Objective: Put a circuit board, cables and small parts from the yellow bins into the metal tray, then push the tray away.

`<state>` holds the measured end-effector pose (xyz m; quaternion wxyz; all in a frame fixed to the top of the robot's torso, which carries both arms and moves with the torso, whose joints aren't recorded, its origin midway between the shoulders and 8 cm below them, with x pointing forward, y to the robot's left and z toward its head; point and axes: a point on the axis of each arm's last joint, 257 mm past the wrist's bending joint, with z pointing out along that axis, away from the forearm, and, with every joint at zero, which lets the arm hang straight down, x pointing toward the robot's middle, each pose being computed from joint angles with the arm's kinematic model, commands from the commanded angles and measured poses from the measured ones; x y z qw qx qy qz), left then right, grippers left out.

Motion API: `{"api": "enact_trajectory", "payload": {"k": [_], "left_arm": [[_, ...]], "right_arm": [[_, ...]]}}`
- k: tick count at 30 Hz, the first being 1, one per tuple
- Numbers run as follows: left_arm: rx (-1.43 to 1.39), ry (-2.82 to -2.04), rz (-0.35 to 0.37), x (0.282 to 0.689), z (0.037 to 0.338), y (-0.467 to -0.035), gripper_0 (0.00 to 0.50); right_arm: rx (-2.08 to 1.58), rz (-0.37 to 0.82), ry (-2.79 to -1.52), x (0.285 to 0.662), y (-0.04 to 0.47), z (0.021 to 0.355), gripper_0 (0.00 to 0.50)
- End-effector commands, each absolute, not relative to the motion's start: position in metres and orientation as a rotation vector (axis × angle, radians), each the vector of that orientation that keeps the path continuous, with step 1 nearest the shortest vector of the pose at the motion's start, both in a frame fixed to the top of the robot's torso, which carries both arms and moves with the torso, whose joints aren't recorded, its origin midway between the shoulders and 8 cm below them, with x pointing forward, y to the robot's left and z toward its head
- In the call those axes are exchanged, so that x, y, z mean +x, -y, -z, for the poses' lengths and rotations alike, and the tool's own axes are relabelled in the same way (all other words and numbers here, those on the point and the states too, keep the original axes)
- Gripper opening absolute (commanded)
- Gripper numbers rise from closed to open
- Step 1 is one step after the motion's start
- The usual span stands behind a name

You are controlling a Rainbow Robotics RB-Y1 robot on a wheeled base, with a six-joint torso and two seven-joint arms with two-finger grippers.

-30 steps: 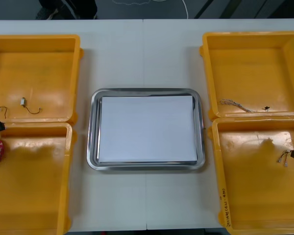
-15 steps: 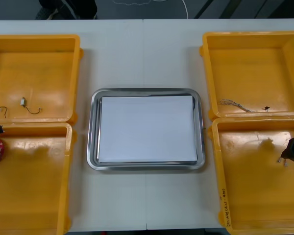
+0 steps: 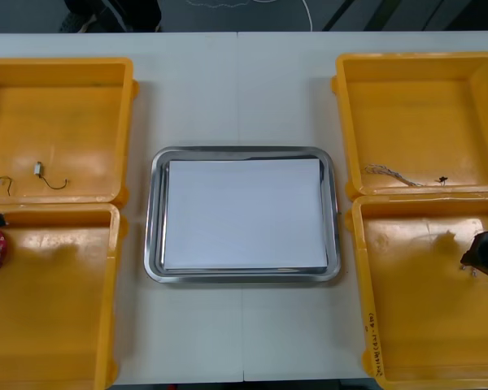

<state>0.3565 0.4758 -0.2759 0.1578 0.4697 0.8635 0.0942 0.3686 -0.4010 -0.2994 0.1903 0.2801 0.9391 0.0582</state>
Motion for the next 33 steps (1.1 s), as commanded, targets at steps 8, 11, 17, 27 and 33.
{"api": "enact_trajectory", "payload": {"k": [8, 11, 17, 27, 33], "left_arm": [[1.448, -2.400, -0.270, 0.353, 0.293, -0.460, 0.500], [1.444, -2.401, -0.266, 0.353, 0.295, -0.459, 0.500], [1.438, -2.407, -0.267, 0.352, 0.300, -0.457, 0.500], [1.437, -2.414, -0.272, 0.352, 0.305, -0.458, 0.500], [1.437, -2.423, -0.272, 0.350, 0.309, -0.460, 0.500]], "right_arm": [[0.826, -0.178, -2.613, 0.362, 0.405, 0.312, 0.500], [0.839, -0.198, -2.598, 0.366, 0.406, 0.318, 0.500], [0.835, -0.202, -2.592, 0.373, 0.411, 0.330, 0.500], [0.829, -0.195, -2.601, 0.371, 0.412, 0.331, 0.500], [0.845, -0.201, -2.605, 0.372, 0.414, 0.334, 0.378]]}}
